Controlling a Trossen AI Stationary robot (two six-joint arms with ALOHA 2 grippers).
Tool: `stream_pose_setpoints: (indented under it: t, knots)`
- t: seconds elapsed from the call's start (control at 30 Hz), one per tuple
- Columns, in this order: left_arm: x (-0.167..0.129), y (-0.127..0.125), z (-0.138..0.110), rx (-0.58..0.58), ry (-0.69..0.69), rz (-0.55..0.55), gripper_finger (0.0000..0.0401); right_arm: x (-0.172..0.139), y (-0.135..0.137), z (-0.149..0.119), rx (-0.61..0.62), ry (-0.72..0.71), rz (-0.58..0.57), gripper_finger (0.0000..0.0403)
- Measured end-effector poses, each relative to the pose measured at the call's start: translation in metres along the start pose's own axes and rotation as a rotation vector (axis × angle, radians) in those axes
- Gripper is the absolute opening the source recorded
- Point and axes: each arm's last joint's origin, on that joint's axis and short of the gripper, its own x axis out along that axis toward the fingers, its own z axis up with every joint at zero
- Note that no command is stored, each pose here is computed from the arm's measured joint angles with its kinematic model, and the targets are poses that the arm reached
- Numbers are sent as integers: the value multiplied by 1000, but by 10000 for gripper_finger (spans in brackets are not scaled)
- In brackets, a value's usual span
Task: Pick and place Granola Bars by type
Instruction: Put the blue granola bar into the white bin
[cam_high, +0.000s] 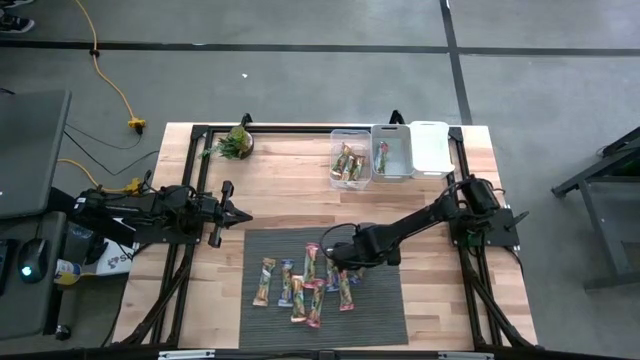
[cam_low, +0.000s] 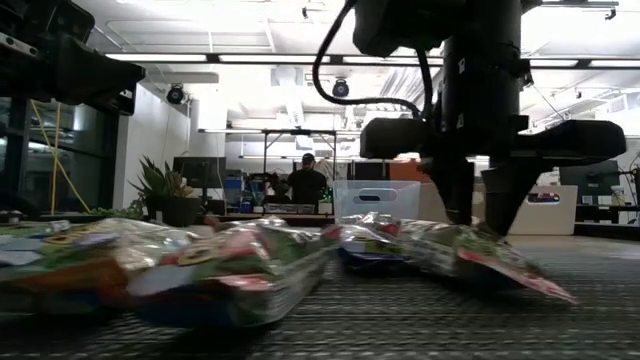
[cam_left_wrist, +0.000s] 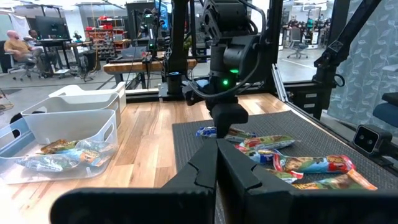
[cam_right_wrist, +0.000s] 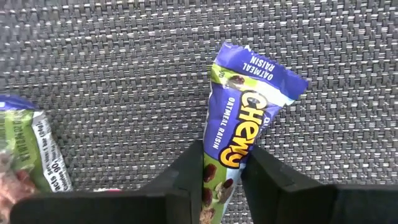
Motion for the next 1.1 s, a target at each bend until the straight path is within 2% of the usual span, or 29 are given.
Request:
stream_pose_setpoints:
  t: [0.63, 0.87, 1.1]
  knots:
    - [0, 0, 0, 0, 0, 0, 1, -10, 10, -3, -166, -75, 116, 82]
    - [0, 0, 0, 0, 0, 0, 1, -35, 4, -3, -252, -196, 187, 82]
    - [0, 0, 0, 0, 0, 0, 1, -77, -6, -5, -392, -388, 326, 82]
